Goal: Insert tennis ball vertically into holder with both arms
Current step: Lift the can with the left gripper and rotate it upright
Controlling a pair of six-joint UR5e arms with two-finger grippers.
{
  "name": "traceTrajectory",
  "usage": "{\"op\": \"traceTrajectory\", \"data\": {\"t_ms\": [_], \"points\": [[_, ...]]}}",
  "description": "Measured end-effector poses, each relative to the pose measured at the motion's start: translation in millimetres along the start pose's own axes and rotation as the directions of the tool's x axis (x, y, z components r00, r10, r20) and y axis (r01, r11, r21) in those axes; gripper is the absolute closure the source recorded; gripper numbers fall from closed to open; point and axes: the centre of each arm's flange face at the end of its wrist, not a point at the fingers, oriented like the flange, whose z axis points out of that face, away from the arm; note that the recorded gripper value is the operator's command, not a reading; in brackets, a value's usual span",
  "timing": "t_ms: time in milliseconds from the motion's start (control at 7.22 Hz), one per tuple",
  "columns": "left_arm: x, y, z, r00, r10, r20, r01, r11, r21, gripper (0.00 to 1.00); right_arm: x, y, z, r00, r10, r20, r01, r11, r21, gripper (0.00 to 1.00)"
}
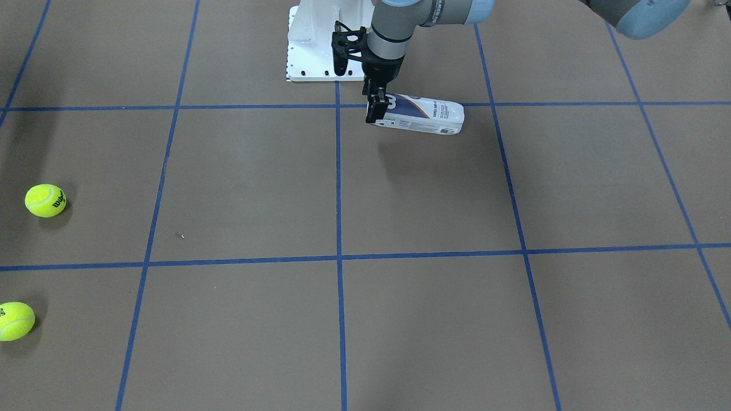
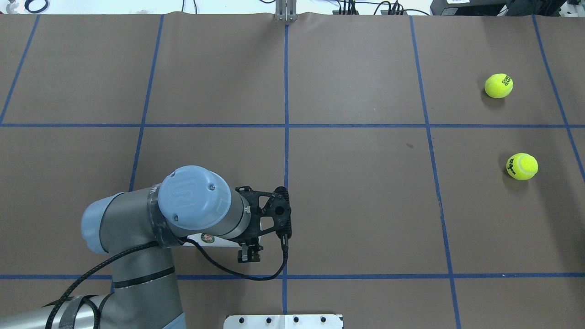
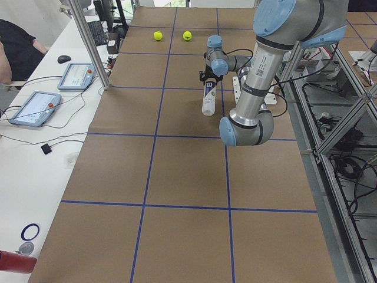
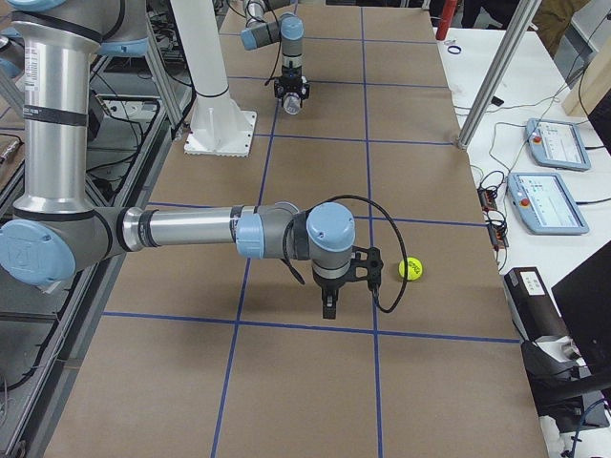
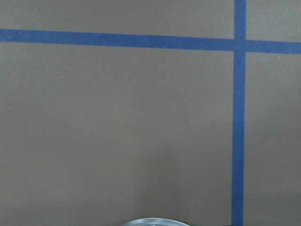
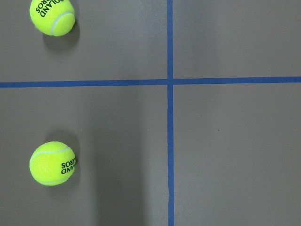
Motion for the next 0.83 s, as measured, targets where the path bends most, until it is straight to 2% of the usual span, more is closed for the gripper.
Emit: {"op": "traceTrajectory", "data": {"t_ms": [139,277,416,554,693,831], "points": [[-6,-22,-20,0.997,-0.050,0.056,0.044,0.994,0.100,0.63,-3,-1,-2,1.000,-0.006,0.000,0.006,1.000,0.005,0.01],[-12,-38,-38,0.988,-0.110,0.106,0.083,0.969,0.231,0.63,-4,-2,-4,1.000,-0.009,-0.001,0.009,1.000,0.009,0.01],[-19,-47,-55,0.972,-0.188,0.143,0.125,0.921,0.368,0.63,-5,-3,-5,1.000,-0.012,-0.001,0.012,1.000,0.012,0.01],[-25,-52,-65,0.945,-0.286,0.157,0.178,0.855,0.487,0.61,-7,-4,-6,1.000,-0.015,-0.002,0.015,1.000,0.015,0.01],[-32,-55,-67,0.911,-0.385,0.145,0.226,0.764,0.605,0.60,-9,-4,-8,1.000,-0.018,-0.002,0.018,1.000,0.018,0.01],[-40,-55,-62,0.876,-0.468,0.121,0.252,0.655,0.713,0.60,-10,-5,-10,1.000,-0.021,-0.002,0.021,1.000,0.022,0.01]]}}
